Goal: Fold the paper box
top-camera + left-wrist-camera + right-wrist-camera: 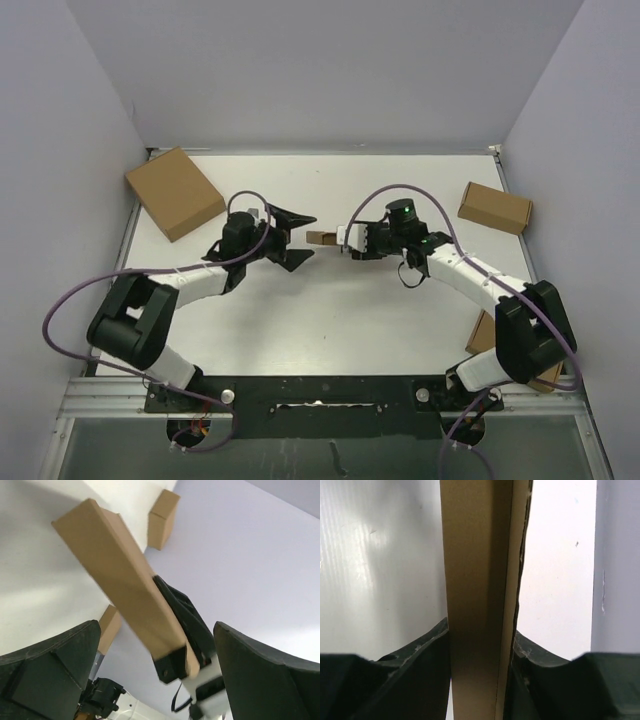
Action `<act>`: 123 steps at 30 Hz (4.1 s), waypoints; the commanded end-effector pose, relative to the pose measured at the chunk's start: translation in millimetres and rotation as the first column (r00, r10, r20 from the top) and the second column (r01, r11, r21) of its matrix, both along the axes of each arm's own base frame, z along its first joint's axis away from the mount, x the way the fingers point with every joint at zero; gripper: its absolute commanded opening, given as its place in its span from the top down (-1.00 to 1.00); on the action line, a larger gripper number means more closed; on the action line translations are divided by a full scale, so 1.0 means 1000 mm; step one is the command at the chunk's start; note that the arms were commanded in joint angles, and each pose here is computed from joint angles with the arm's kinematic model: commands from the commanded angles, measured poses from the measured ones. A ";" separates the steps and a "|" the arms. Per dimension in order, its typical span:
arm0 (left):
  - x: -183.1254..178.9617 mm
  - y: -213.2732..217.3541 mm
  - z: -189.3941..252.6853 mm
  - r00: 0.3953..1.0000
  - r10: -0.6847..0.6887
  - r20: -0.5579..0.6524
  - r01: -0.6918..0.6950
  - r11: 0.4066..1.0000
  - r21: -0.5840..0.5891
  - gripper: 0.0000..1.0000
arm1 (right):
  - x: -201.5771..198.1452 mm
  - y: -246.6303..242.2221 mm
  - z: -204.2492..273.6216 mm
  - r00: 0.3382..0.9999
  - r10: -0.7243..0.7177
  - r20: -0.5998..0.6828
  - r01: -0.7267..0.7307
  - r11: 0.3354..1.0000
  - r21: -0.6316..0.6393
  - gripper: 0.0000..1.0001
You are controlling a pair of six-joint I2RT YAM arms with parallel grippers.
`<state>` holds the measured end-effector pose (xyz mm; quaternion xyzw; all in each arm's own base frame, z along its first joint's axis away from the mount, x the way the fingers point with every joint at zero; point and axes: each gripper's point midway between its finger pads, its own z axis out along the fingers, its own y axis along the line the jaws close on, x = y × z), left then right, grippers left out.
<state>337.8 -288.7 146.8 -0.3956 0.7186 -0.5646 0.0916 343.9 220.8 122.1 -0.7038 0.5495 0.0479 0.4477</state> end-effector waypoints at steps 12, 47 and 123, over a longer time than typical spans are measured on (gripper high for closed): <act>-0.011 0.071 0.102 0.757 -0.104 0.645 -0.159 0.928 0.336 -0.96 | 0.041 -0.020 0.094 0.716 -0.062 -0.695 0.467 0.782 0.412 0.48; -0.028 0.029 -0.048 0.891 -0.279 0.358 0.029 0.821 0.570 -0.73 | 0.003 0.019 -0.054 -0.219 -0.040 -0.975 0.776 0.598 -0.199 -0.37; -0.007 -0.006 -0.121 0.804 -0.585 0.101 0.353 0.608 0.711 0.01 | -0.021 0.026 -0.048 -0.093 -0.018 -0.995 0.725 0.684 -0.080 0.21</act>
